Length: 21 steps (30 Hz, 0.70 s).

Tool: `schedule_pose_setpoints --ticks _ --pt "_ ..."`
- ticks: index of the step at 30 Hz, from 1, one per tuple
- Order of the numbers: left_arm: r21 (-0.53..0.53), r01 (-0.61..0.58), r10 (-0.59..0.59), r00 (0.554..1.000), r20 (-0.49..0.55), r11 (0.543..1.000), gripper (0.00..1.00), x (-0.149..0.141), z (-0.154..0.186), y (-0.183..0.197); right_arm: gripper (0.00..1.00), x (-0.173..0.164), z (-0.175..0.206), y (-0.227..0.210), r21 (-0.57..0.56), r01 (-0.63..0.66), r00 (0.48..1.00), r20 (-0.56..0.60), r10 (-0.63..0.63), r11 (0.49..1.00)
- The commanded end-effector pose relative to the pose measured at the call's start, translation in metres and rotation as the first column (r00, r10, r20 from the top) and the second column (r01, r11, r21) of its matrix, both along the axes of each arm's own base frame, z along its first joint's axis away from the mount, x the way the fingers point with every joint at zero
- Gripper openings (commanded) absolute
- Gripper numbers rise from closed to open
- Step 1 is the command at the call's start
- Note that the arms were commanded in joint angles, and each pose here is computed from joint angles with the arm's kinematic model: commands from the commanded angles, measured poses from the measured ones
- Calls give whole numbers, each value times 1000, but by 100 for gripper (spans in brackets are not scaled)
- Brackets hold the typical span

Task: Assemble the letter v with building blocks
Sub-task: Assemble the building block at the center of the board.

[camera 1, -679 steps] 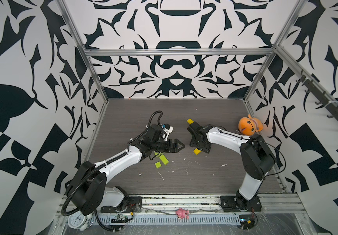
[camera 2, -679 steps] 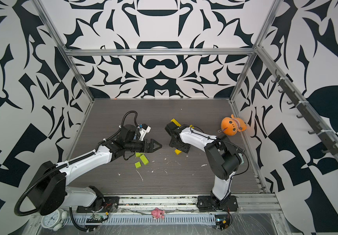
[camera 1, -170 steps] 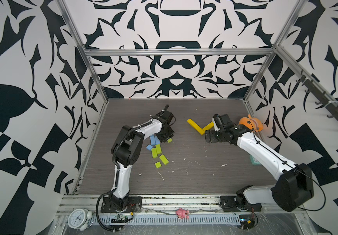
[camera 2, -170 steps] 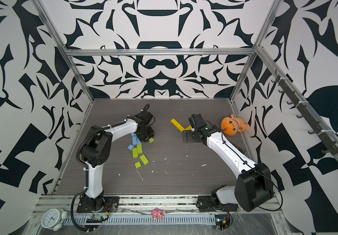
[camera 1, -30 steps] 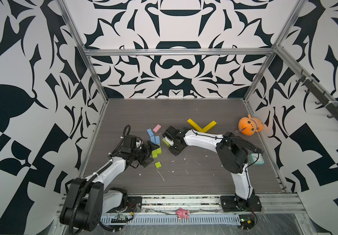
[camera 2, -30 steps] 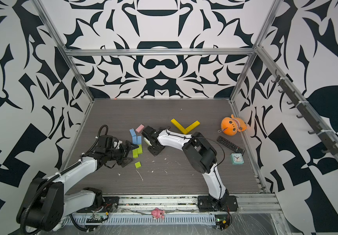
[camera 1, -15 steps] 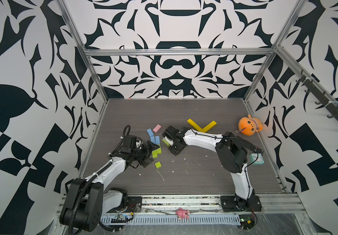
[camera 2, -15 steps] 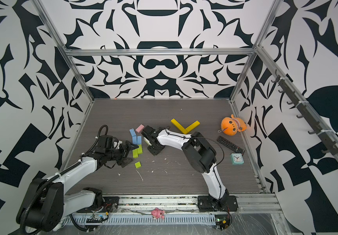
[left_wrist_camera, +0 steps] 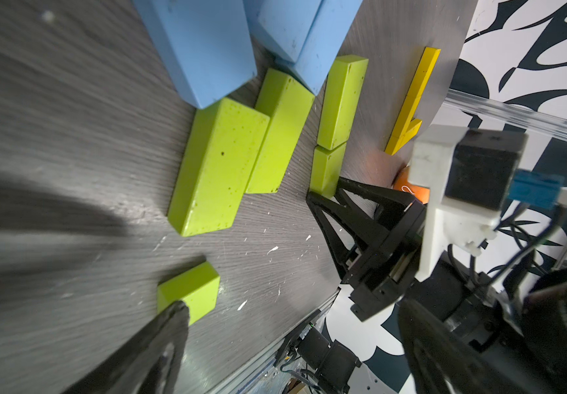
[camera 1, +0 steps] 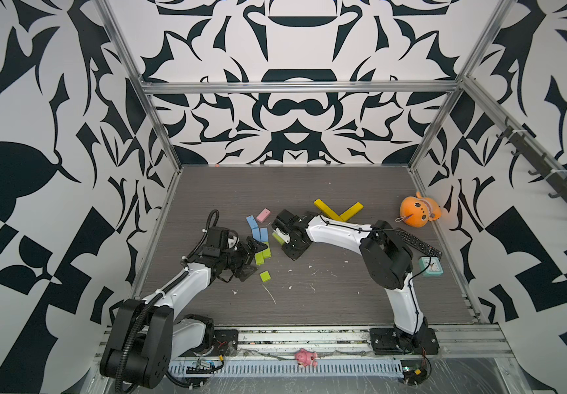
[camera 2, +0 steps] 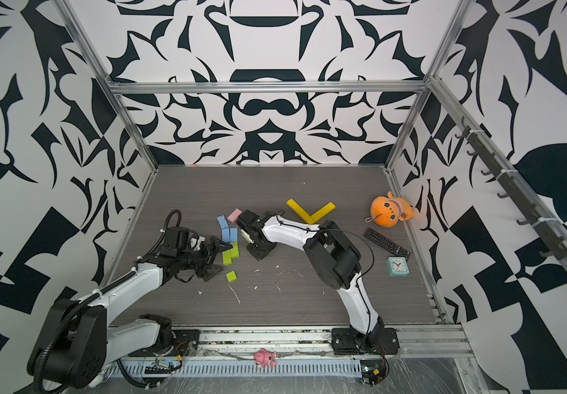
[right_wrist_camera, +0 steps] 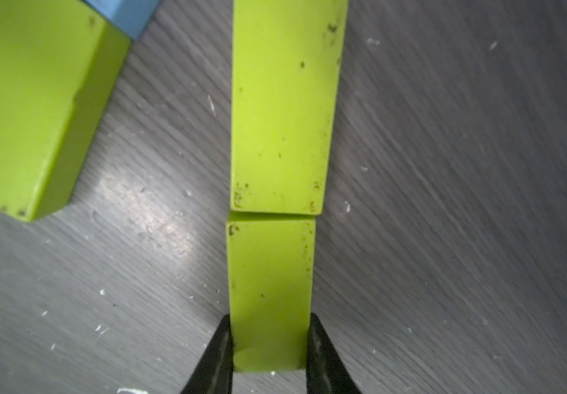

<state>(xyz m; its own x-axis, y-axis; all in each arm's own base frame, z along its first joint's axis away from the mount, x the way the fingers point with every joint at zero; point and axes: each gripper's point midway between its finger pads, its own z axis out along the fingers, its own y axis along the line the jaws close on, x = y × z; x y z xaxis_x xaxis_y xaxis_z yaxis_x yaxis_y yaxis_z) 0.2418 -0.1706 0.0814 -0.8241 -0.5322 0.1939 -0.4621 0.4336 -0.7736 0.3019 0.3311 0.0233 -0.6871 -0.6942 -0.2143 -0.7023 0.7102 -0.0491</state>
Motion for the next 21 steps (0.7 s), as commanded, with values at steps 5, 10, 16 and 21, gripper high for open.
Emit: schedule_pose_setpoints --ticks 5,10,16,21 --pt "11 -3 3 1000 -11 1000 99 -5 -4 2 30 6 -16 -2 -25 20 1000 -9 -20 999" --pt "11 -1 1 1000 -13 1000 99 -6 -4 2 30 8 -17 -3 -27 27 1000 -9 -27 999" --pt "14 -3 3 1000 -15 1000 99 -6 -5 2 32 8 -17 -4 -28 30 999 -12 -31 999" --pt "13 -1 2 1000 -17 1000 99 -7 -4 2 38 9 -17 -4 -27 32 999 -11 -32 999"
